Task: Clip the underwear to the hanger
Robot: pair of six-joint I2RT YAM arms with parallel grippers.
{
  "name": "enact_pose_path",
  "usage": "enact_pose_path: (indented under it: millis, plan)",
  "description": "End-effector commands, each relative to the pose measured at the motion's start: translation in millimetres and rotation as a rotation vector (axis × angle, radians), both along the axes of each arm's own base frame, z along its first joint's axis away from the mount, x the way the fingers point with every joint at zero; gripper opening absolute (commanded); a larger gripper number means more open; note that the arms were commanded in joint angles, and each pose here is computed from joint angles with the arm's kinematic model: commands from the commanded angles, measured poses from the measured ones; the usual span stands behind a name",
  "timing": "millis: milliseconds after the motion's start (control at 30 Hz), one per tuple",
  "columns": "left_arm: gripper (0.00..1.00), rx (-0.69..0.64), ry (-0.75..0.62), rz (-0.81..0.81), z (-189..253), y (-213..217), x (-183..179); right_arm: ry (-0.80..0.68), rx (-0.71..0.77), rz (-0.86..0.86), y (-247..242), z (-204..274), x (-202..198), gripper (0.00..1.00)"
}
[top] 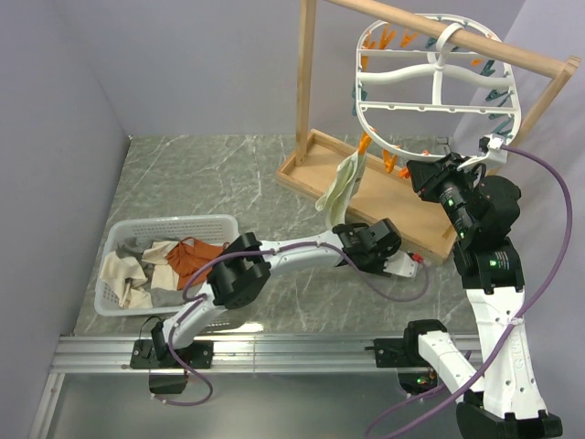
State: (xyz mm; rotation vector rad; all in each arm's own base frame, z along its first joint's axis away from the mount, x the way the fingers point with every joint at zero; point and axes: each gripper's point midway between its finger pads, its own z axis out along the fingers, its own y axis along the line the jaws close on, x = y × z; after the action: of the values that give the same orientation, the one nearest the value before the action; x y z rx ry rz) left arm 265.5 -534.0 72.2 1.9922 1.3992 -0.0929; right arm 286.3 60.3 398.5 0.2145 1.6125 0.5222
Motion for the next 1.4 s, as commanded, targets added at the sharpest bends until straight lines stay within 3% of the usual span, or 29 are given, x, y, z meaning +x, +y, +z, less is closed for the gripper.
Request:
enact_pose_path:
  millis: [0, 33, 67, 133, 200, 233, 267, 333, 367, 500, 633, 833, 1067, 1367]
  plan:
    - [0.57, -0.09, -0.03, -0.096, 59.8, 6.7, -15.8, -0.04, -0.005, 0.001, -0.8, 11.1, 0.4, 0.0]
    - [0.7, -0.045, 0.002, -0.129, 50.1, 20.1, -26.3, -0.04, -0.003, 0.004, -0.1, 11.4, 1.0, 0.0]
    - [0.75, -0.071, 0.045, -0.193, 66.5, 25.6, -42.7, -0.041, -0.005, 0.004, -0.1, 12.0, 1.4, 0.0]
    - [0.79, 0.013, 0.105, -0.29, 54.3, 56.4, -68.4, -0.041, -0.005, 0.004, -0.2, 11.7, 2.1, 0.0]
    - [0.86, 0.006, 0.102, -0.427, 79.5, 78.9, -90.7, -0.046, -0.003, 0.008, 0.6, 12.5, 1.7, 0.0]
    - [0.88, 0.074, 0.134, -0.468, 64.8, 105.0, -103.7, -0.047, -0.001, 0.011, 1.4, 12.9, 2.1, 0.0]
    - [0.92, 0.041, 0.092, -0.516, 90.6, 119.0, -110.3, -0.045, 0.0, 0.011, 1.4, 12.5, 2.5, 0.0]
    - [0.95, 0.071, 0.06, -0.651, 89.8, 151.3, -122.5, -0.048, 0.002, 0.014, 2.0, 13.3, 2.5, 0.0]
    - [0.97, 0.024, -0.021, -0.697, 116.2, 162.8, -124.7, -0.048, 0.002, 0.019, 3.0, 13.2, 2.7, 0.0]
    - [0.99, -0.057, -0.325, -0.876, 149.9, 186.8, -105.1, -0.054, 0.006, 0.02, 3.5, 15.5, 3.1, 0.0]
    - [0.99, -0.138, -0.542, -0.915, 198.5, 168.3, -77.9, -0.05, 0.012, 0.023, 4.3, 14.4, 4.5, 0.0]
    - [0.99, -0.187, -0.629, -0.94, 220.8, 122.2, -49.7, -0.048, 0.014, 0.025, 4.6, 14.9, 5.2, 0.0]
    - [0.99, -0.076, -0.642, -1.03, 175.1, 96.6, -33.3, -0.045, 0.009, 0.022, 3.9, 13.4, 5.0, 0.0]
    - [0.99, 0.082, -0.728, -1.071, 141.0, 93.5, -1.7, -0.044, 0.014, 0.022, 3.9, 11.7, 4.2, 0.0]
